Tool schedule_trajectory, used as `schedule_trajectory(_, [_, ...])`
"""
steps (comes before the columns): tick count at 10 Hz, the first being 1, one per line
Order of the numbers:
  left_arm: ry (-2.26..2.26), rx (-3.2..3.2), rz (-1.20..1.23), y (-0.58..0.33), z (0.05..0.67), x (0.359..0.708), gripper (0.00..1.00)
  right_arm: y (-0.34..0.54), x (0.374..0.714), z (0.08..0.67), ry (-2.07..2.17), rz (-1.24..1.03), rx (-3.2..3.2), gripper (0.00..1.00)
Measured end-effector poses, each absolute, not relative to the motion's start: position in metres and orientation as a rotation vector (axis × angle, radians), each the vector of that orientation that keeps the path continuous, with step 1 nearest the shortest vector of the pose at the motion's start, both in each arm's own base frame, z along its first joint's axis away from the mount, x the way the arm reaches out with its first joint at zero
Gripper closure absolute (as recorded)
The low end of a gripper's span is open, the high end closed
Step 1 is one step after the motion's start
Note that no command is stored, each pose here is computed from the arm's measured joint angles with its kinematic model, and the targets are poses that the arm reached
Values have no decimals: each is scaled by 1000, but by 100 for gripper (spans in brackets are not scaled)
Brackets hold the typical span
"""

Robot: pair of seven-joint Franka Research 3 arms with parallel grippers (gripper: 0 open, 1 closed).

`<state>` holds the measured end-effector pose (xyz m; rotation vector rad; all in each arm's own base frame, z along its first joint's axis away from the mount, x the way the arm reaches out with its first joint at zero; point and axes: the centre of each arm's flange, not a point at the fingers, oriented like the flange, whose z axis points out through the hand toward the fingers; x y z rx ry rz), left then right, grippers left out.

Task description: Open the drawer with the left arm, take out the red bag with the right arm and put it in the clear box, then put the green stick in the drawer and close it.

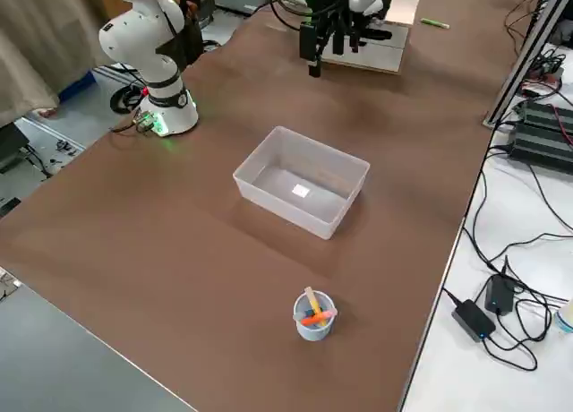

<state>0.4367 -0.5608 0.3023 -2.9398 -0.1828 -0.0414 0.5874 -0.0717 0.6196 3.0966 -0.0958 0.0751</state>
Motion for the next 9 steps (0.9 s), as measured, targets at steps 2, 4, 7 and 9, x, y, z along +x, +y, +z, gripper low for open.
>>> schedule_trajectory(2, [-239, -2945, -57, -561, 305, 441, 31, -75, 585, 618, -106, 52, 3098, 0])
schedule_trajectory(4, [-273, -2965, -75, -564, 308, 441, 63, -71, 585, 615, -96, 22, 3101, 0])
schedule_trajectory(7, [-255, -2987, -97, -572, 309, 436, 90, -48, 590, 606, -197, -7, 3105, 0])
schedule_trajectory(9, [-258, -3041, -129, -581, 314, 435, 90, -3, 592, 603, -427, -21, 3097, 0])
